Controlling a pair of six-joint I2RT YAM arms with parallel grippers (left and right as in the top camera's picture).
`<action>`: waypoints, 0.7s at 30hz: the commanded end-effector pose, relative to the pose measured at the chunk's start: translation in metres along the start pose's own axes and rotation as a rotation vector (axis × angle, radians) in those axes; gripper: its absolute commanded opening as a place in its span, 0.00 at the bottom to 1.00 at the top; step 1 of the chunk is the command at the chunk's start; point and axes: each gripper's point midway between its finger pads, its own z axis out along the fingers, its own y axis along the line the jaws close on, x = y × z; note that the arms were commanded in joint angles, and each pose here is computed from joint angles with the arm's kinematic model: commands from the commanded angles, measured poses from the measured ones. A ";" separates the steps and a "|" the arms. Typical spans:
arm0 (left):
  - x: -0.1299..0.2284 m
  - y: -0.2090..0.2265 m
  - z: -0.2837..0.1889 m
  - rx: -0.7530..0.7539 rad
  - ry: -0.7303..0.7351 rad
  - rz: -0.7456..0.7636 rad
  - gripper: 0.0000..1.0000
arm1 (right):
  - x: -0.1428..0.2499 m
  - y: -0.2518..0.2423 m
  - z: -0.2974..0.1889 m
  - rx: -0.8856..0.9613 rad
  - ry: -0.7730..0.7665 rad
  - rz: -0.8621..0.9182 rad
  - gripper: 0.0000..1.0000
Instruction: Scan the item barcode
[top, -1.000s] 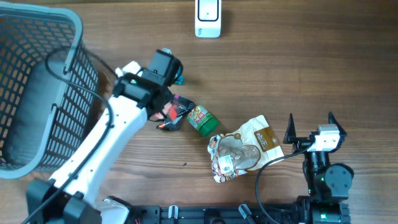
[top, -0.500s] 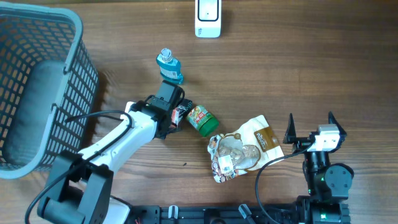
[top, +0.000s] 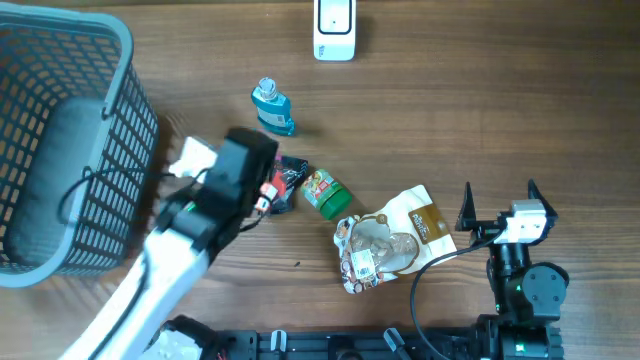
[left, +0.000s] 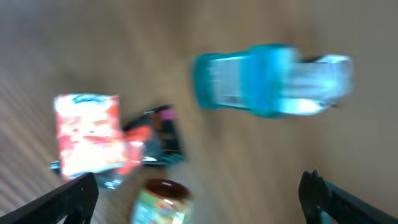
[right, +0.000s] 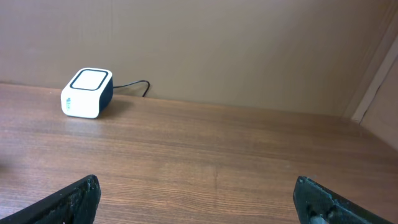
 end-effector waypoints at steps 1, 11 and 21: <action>-0.019 -0.039 -0.060 0.209 -0.051 0.219 1.00 | -0.001 0.001 0.000 -0.008 -0.005 -0.011 1.00; -0.066 -0.051 -0.125 0.317 -0.334 0.560 1.00 | -0.012 0.022 -0.002 -0.133 -0.051 0.046 1.00; -0.044 -0.038 -0.093 0.210 -0.229 0.765 1.00 | -0.072 0.026 -0.017 -0.214 -0.074 0.493 1.00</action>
